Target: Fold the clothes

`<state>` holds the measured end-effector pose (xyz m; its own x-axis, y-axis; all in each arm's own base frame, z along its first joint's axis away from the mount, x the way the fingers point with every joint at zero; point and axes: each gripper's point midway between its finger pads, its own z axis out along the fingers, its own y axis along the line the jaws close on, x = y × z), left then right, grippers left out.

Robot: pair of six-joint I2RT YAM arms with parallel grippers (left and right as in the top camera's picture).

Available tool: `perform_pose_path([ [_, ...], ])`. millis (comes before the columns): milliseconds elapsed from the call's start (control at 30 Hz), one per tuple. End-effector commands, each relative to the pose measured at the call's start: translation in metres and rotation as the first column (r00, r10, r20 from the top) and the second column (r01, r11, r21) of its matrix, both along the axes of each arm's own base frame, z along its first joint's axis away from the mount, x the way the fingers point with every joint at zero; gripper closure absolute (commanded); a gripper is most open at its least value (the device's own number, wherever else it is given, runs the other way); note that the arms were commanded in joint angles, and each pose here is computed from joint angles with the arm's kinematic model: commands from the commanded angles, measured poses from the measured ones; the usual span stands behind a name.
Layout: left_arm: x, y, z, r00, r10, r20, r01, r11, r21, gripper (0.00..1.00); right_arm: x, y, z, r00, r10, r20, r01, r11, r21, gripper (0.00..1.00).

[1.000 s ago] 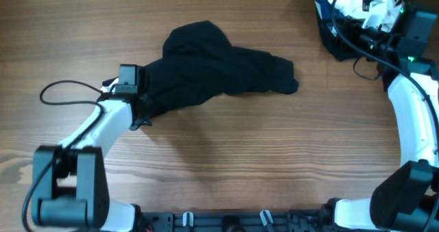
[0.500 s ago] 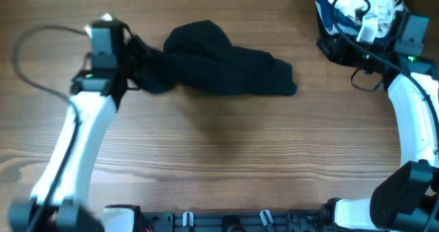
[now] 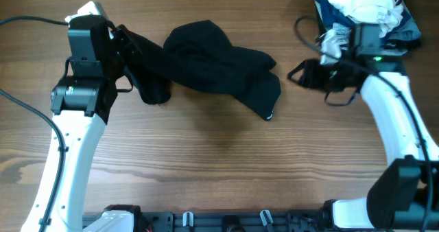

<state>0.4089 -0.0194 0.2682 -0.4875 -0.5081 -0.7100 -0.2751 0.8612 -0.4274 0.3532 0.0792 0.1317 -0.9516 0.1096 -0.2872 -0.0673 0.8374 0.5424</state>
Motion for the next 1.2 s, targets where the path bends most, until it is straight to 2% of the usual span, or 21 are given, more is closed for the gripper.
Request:
perform_pose_path([
  [0, 0.002, 0.004, -0.001, 1.0, 0.006, 0.0, -0.006, 0.999, 0.031, 0.96, -0.037, 0.013, -0.054, 0.984, 0.017, -0.175, -0.026, 0.998, -0.053, 0.55],
  [133, 0.001, 0.004, -0.001, 1.0, 0.006, -0.003, -0.006, 0.999, 0.031, 0.96, -0.064, 0.03, -0.087, 0.974, 0.08, -0.212, -0.094, 0.994, -0.054, 0.55],
  [233, 0.0, 0.004, -0.004, 1.0, 0.006, -0.014, -0.006, 0.999, 0.032, 0.96, -0.061, 0.052, -0.103, 0.979, 0.146, -0.144, -0.156, 0.986, -0.057, 0.51],
  [333, -0.004, 0.005, -0.009, 0.999, 0.006, -0.041, -0.005, 0.999, 0.034, 0.96, -0.057, 0.065, -0.127, 0.975, 0.158, -0.158, -0.175, 0.98, -0.097, 0.51],
  [367, -0.005, 0.005, -0.011, 0.999, 0.006, -0.049, -0.005, 0.999, 0.035, 0.96, -0.056, 0.064, -0.137, 0.974, 0.147, -0.172, -0.17, 0.977, -0.126, 0.54],
  [433, -0.005, 0.005, -0.011, 0.999, 0.005, -0.05, -0.003, 0.999, 0.038, 0.96, -0.05, 0.049, -0.148, 0.981, 0.049, -0.188, -0.088, 0.975, -0.206, 0.86],
  [500, -0.005, 0.007, -0.011, 0.999, 0.015, -0.048, -0.013, 0.999, 0.045, 0.96, -0.03, 0.039, -0.137, 0.991, -0.01, -0.136, -0.024, 0.969, -0.244, 0.96],
  [533, -0.005, 0.008, -0.011, 0.999, 0.021, -0.048, -0.019, 0.999, 0.049, 0.96, -0.022, 0.038, -0.129, 0.993, -0.018, -0.114, -0.01, 0.971, -0.241, 0.96],
  [633, 0.002, 0.015, 0.007, 0.998, 0.052, 0.026, -0.053, 0.997, 0.064, 0.96, 0.028, 0.033, -0.069, 0.998, -0.05, 0.03, 0.055, 0.976, -0.211, 0.96],
  [733, 0.003, 0.029, 0.069, 0.98, 0.086, 0.179, -0.096, 0.994, 0.048, 0.96, 0.094, 0.028, 0.054, 0.959, -0.042, 0.28, 0.1, 0.975, -0.196, 0.96],
  [800, -0.005, 0.048, 0.112, 0.954, 0.121, 0.274, -0.14, 0.989, 0.051, 0.96, 0.117, 0.012, 0.141, 0.898, -0.044, 0.438, 0.153, 0.964, -0.216, 0.96],
  [900, -0.017, 0.07, 0.14, 0.927, 0.149, 0.345, -0.189, 0.978, 0.084, 0.96, 0.119, -0.016, 0.224, 0.819, -0.037, 0.573, 0.212, 0.947, -0.242, 0.96],
  [1000, -0.031, 0.102, 0.161, 0.886, 0.217, 0.409, -0.276, 0.957, 0.091, 0.96, 0.108, -0.047, 0.281, 0.753, -0.06, 0.656, 0.282, 0.929, -0.239, 0.96],
  [1167, -0.055, 0.117, 0.203, 0.809, 0.247, 0.533, -0.334, 0.94, 0.073, 0.96, 0.076, -0.07, 0.319, 0.728, -0.045, 0.684, 0.297, 0.92, -0.255, 0.96],
])
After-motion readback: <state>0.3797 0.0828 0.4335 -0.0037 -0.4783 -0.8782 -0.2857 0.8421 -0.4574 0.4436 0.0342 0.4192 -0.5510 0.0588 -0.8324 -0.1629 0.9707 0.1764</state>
